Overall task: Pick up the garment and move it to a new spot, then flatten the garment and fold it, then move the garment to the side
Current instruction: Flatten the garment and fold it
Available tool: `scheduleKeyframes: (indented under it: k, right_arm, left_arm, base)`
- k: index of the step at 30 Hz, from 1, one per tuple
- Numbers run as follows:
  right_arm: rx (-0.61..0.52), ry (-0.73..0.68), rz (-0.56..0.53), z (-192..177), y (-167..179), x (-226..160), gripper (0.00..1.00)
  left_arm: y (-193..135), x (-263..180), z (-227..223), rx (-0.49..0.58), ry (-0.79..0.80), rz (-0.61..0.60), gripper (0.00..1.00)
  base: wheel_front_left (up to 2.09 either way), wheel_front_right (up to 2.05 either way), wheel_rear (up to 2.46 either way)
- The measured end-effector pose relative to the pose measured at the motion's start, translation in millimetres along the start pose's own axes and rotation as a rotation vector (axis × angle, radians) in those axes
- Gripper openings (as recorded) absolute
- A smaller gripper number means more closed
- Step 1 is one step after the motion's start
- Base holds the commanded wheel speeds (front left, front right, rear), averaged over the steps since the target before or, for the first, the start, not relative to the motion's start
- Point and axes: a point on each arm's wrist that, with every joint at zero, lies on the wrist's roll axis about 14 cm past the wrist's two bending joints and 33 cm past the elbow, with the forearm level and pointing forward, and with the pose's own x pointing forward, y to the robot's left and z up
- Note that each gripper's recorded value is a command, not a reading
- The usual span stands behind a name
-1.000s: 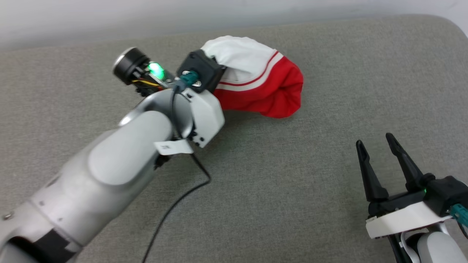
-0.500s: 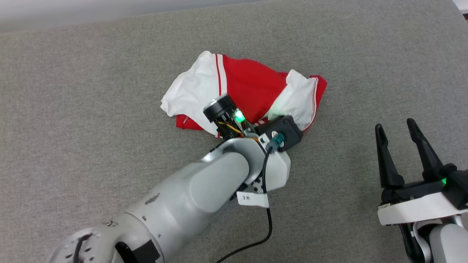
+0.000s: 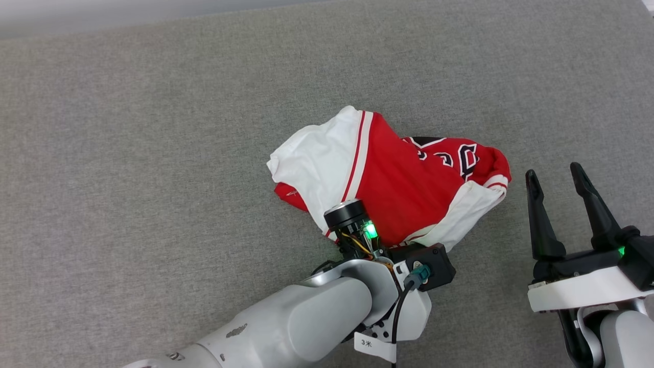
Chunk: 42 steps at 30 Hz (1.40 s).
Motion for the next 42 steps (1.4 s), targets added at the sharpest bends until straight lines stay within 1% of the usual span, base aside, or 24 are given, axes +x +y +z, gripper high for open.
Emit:
scheduleKeyframes:
  k: [1,2,3,4,11,12,14,19,23,28,31,34,37,42]
  right_arm:
    - [0.0,-0.003,0.0,1.0,-0.2,0.5,1.0]
    - [-0.001,-0.006,-0.001,2.2,-0.6,0.7,1.0]
    - [-0.001,-0.009,-0.001,3.1,-0.6,0.5,1.0]
    - [-0.001,-0.013,-0.001,4.5,-0.7,0.4,1.0]
    - [-0.006,-0.035,0.001,14.7,-1.5,-9.4,1.0]
    - [-0.007,-0.043,0.005,18.3,-0.4,-13.6,1.0]
    - [-0.007,-0.053,0.01,22.6,0.6,-17.4,1.0]
    - [-0.016,-0.087,0.032,35.0,5.5,-23.2,1.0]
    - [-0.026,-0.109,0.05,43.3,8.7,-25.5,1.0]
    - [-0.035,-0.138,0.074,54.3,14.0,-23.4,1.0]
    - [-0.037,-0.146,0.088,57.8,18.4,-23.4,1.0]
    - [-0.037,-0.147,0.096,59.1,21.0,-24.3,1.0]
    - [-0.035,-0.156,0.104,62.1,23.9,-23.5,1.0]
    - [-0.028,-0.148,0.11,59.1,27.6,-24.2,1.0]
  left_arm:
    - [-1.3,-0.1,1.4,0.0,-0.004,-0.002,0.0]
    - [-1.4,-0.7,4.0,0.003,-0.011,-0.001,0.09]
    - [-1.2,-1.5,7.0,0.005,-0.019,0.001,0.5]
    - [-1.0,-2.5,11.1,0.01,-0.032,0.005,1.0]
    - [-3.5,-15.2,71.9,0.042,-0.227,0.054,1.0]
    - [-2.7,-21.7,90.8,0.054,-0.283,0.086,1.0]
    - [1.2,-29.4,108.3,0.055,-0.333,0.131,1.0]
    - [30.0,-55.5,129.1,0.058,-0.393,0.312,1.0]
    - [64.3,-92.1,118.0,0.032,-0.382,0.486,1.0]
    - [95.9,-146.7,102.4,0.001,-0.386,0.698,1.0]
    - [108.1,-181.9,87.4,-0.024,-0.377,0.826,1.0]
    - [115.0,-215.2,67.9,-0.082,-0.363,0.94,1.0]
    - [118.6,-240.8,52.8,-0.111,-0.346,0.998,1.0]
    - [135.2,-267.1,51.0,-0.089,-0.346,1.016,1.0]
  base:
    - [0.0,0.0,0.0]
    - [0.0,0.0,0.0]
    - [0.0,0.0,0.0]
    - [0.0,0.0,0.0]
    - [0.0,0.0,0.0]
    - [0.0,0.0,0.0]
    - [0.0,0.0,0.0]
    - [0.0,0.0,0.0]
    - [0.0,0.0,0.0]
    - [0.0,0.0,0.0]
    - [0.0,0.0,0.0]
    - [0.0,0.0,0.0]
    - [0.0,0.0,0.0]
    - [0.0,0.0,0.0]
